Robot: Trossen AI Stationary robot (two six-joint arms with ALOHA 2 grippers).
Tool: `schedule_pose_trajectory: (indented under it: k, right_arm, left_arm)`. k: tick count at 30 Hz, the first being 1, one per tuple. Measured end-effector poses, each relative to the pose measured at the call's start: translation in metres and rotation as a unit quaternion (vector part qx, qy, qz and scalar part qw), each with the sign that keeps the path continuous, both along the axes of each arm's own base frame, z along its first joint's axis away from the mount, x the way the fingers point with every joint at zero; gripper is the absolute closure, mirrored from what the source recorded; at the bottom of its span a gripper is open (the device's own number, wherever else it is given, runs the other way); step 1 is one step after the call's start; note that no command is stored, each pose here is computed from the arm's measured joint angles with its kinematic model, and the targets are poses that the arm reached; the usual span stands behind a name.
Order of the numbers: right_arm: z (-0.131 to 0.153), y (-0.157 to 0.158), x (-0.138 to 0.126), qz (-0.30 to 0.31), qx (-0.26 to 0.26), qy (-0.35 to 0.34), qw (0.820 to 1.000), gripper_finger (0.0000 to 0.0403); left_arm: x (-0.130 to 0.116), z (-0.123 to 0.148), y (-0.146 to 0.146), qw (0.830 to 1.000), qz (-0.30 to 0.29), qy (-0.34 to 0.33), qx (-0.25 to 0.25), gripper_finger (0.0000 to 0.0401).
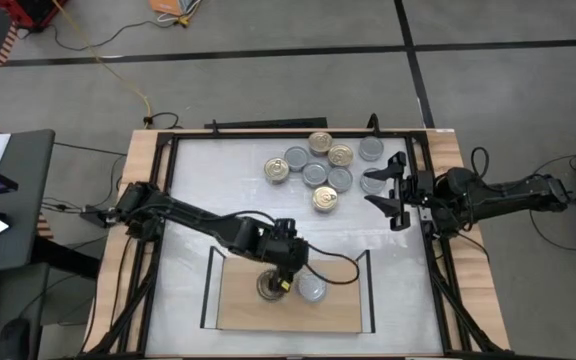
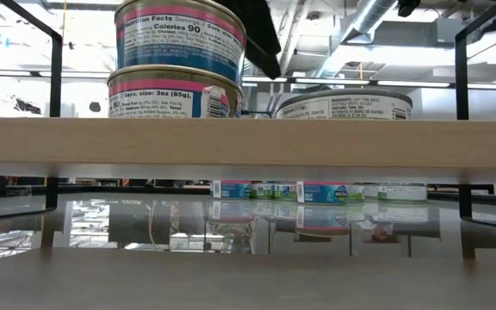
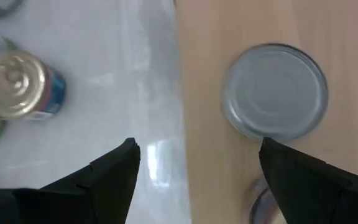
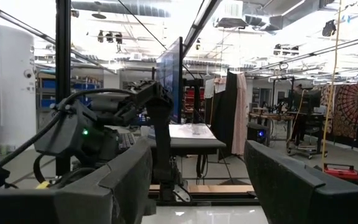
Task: Stack canned seafood by type on shelf
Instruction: Stack the blue tuna can on top of the blue tuna can on the shelf, then stack the green tuna can on top of the green tuna can on the shelf
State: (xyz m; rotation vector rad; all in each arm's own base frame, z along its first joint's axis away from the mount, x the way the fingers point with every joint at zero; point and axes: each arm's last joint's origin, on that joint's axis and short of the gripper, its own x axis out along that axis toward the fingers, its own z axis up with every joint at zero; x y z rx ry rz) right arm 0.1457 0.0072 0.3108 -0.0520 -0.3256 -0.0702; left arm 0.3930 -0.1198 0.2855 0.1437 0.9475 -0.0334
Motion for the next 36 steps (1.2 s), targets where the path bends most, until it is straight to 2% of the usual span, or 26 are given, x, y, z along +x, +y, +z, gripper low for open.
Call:
schedule_pose_trajectory:
  k: [14, 20, 26, 29, 31, 36]
  right_arm:
    - [0.0, 0.0, 0.0, 0.0, 0.0, 0.0, 1.0, 0.0121]
    - [0.0, 0.0, 0.0, 0.0, 0.0, 0.0, 1.0, 0.0121]
    - [-0.002, 0.0, 0.001, 0.0, 0.0, 0.01, 1.0, 0.0121]
    - [-0.002, 0.0, 0.001, 0.0, -0.001, 0.011, 1.0, 0.0121]
    - [-0.002, 0.0, 0.001, 0.0, -0.001, 0.013, 1.0, 0.0121]
    - [-0.006, -0.001, 0.002, -0.025, 0.005, 0.033, 0.999, 0.0121]
  left_arm:
    - [-0.019, -0.005, -0.017, 0.997, -0.022, 0.069, 0.006, 0.0083]
    - [-0.021, -0.006, -0.019, 0.997, -0.023, 0.076, 0.007, 0.0083]
    - [-0.025, -0.007, -0.019, 0.995, -0.025, 0.101, -0.009, 0.0083]
    - [-0.026, -0.004, -0.019, 0.995, -0.031, 0.09, 0.006, 0.0083]
    - [-0.031, 0.004, -0.019, 0.996, -0.032, 0.071, 0.037, 0.0083]
    - [-0.048, 0.044, -0.016, 0.996, -0.023, -0.02, 0.085, 0.0083]
